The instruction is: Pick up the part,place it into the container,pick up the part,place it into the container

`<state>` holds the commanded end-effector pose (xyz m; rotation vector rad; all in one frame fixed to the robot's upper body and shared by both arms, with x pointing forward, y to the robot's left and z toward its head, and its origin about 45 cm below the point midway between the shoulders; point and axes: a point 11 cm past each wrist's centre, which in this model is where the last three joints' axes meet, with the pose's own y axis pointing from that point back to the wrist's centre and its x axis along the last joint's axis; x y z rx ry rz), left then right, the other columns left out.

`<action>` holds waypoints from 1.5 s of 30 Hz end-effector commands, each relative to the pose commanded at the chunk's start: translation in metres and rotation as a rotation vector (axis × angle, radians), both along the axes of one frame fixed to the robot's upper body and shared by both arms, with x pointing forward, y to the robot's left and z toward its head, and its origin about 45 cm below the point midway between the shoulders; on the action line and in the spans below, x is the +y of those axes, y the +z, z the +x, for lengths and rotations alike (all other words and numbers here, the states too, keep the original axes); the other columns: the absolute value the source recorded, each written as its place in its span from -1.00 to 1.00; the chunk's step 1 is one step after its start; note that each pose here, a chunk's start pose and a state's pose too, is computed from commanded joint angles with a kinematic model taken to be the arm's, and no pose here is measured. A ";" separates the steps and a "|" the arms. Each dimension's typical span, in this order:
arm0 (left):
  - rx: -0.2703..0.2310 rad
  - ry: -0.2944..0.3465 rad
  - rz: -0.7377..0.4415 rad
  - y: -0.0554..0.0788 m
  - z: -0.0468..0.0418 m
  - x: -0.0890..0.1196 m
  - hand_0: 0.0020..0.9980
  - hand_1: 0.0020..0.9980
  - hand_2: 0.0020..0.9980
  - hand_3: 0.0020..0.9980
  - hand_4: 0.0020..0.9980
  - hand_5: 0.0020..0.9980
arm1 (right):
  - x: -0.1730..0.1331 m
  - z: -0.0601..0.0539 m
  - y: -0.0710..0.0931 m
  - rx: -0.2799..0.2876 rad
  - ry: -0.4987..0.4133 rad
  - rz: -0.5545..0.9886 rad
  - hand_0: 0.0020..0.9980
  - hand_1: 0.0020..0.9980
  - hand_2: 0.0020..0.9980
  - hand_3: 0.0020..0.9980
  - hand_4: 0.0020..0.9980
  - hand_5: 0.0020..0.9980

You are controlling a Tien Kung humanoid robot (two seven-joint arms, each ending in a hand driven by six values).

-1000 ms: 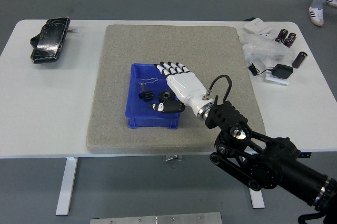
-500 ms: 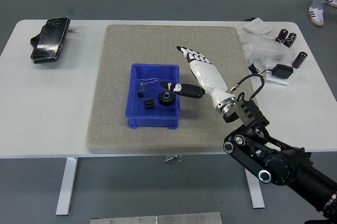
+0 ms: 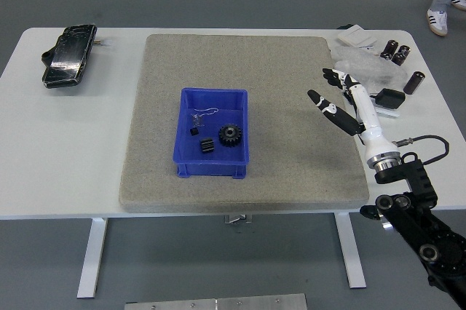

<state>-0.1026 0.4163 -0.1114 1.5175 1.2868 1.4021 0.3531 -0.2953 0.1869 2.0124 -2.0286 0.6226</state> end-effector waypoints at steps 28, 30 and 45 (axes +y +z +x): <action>0.008 0.022 0.019 0.004 -0.0083 0.009 0.29 0.15 0.15 0.22 0.36 -0.52 | -0.068 -0.018 0.013 -0.071 -0.228 0.184 0.70 0.56 0.57 0.54 0.89 0.51; 0.009 0.024 0.020 0.004 -0.0088 0.009 0.29 0.15 0.15 0.22 0.36 -0.52 | -0.069 -0.018 0.014 -0.073 -0.230 0.184 0.70 0.56 0.57 0.54 0.89 0.51; 0.005 0.019 0.027 0.005 -0.0056 0.013 0.29 0.15 0.15 0.22 0.37 -0.52 | -0.080 -0.018 0.020 -0.092 -0.258 0.185 0.71 0.55 0.57 0.54 0.86 0.48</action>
